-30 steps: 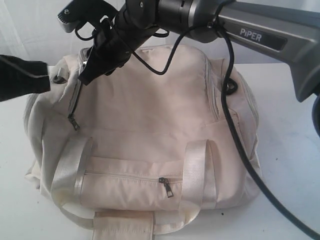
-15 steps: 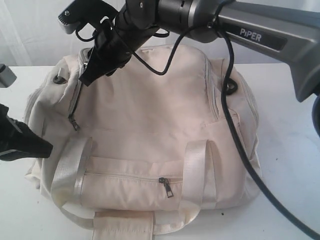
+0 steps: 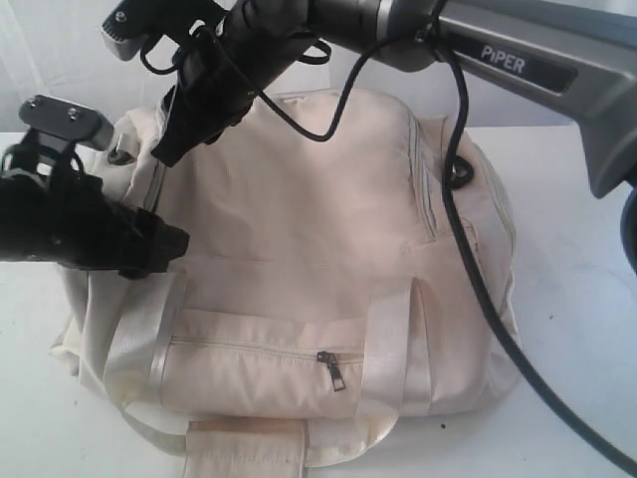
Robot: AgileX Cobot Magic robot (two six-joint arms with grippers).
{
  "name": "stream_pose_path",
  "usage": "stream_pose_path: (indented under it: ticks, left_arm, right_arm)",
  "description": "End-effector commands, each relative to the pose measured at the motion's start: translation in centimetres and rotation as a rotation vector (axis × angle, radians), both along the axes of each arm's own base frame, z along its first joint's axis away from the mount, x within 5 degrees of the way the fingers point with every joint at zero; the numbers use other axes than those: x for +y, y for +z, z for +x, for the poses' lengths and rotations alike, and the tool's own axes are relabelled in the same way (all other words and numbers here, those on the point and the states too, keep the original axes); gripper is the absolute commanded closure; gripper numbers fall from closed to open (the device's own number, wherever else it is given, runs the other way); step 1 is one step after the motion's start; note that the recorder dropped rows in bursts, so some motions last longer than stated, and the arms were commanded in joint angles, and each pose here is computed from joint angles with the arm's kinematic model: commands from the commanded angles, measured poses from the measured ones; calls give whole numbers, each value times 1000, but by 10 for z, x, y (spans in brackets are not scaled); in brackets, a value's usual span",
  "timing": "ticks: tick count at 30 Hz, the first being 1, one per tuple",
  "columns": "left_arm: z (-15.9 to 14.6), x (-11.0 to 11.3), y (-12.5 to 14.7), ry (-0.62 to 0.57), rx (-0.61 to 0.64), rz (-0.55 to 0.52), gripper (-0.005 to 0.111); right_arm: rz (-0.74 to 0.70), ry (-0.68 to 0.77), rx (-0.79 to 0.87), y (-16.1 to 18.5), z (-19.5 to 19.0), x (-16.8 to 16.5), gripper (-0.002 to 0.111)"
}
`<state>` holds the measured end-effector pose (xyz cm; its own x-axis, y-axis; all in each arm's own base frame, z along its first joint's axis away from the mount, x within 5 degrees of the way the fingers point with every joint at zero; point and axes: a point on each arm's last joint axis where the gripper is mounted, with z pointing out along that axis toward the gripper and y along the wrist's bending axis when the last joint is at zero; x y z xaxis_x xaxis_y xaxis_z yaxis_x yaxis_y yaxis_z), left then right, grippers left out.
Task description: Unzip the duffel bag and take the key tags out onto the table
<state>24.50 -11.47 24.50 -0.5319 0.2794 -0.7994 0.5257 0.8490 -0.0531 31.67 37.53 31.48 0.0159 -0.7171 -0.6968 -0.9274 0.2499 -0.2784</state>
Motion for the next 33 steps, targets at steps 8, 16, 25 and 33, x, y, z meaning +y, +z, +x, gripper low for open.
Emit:
stream_pose_path:
  ticks: [8, 16, 25, 33]
  left_arm:
    - [32, -5, -41, 202, -7, 69, 52]
    - [29, -15, -50, 116, 92, 49, 107]
    - [0, -21, -54, -54, 238, 18, 107]
    - [-44, 1, -65, -23, 273, 23, 107]
  right_arm:
    - [-12, 55, 36, 10, 9, -11, 108]
    - [-21, 45, 58, -1, 16, -12, 108]
    - [44, 32, 55, 3, 17, -8, 108]
    - [99, 4, 0, 7, 22, -6, 108]
